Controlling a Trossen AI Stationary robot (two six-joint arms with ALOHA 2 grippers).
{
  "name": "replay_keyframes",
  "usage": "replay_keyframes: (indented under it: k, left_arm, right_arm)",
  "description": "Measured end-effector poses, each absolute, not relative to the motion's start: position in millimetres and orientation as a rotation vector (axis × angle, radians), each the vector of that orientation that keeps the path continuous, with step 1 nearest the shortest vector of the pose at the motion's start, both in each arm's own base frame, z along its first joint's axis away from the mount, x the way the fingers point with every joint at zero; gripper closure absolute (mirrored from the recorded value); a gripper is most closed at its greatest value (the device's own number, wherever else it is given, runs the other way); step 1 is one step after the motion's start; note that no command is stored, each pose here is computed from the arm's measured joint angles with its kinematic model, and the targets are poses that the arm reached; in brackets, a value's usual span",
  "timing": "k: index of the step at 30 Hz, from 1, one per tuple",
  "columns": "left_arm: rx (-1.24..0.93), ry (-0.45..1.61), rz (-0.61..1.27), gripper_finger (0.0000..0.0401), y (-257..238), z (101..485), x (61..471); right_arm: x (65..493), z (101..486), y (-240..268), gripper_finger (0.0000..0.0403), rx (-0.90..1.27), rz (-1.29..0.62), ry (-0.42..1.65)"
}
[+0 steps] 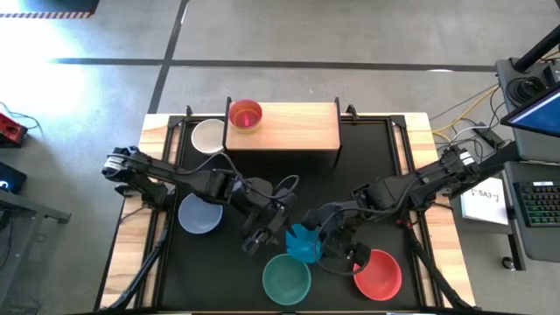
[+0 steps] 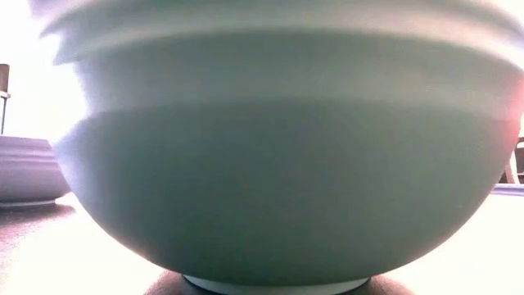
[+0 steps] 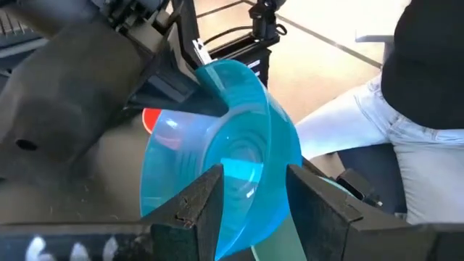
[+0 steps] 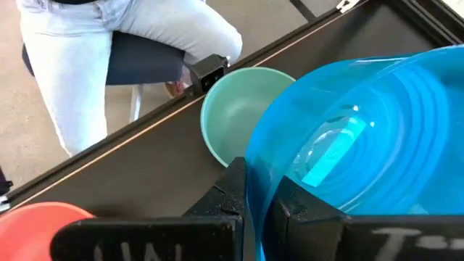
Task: Place and stack bowls onto a shelf
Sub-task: Stack the small blue bowl on top of the small red bowl on the shelf
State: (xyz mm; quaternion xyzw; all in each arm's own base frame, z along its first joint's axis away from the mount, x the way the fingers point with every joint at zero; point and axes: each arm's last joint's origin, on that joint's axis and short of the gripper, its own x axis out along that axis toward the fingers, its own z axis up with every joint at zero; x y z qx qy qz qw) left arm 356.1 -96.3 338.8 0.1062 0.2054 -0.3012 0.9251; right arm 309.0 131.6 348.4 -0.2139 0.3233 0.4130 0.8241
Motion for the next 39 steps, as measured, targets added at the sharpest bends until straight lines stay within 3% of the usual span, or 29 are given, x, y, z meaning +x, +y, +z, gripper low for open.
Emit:
replay_keyframes:
  k: [11, 25, 32, 39]
  left_arm:
    - [0.164, 0.376, -0.721, 0.0291, -102.9, 342.2, 356.2]
    - [0.081, 0.394, -0.755, 0.0390, -104.3, 343.2, 355.1]
    - [0.069, 0.393, -0.788, 0.0398, -104.7, 344.0, 354.2]
    - [0.074, 0.407, -0.789, 0.0401, -104.5, 342.5, 353.5]
  right_arm:
    - [308.7, 351.7, 130.3, 0.0394, -0.530, 0.890, 0.639]
    - [311.4, 353.6, 129.7, 0.0393, -0.560, 0.897, 0.591]
    - [311.8, 357.6, 129.9, 0.0392, -0.561, 0.892, 0.575]
    - [312.2, 360.3, 129.4, 0.0346, -0.563, 0.869, 0.565]
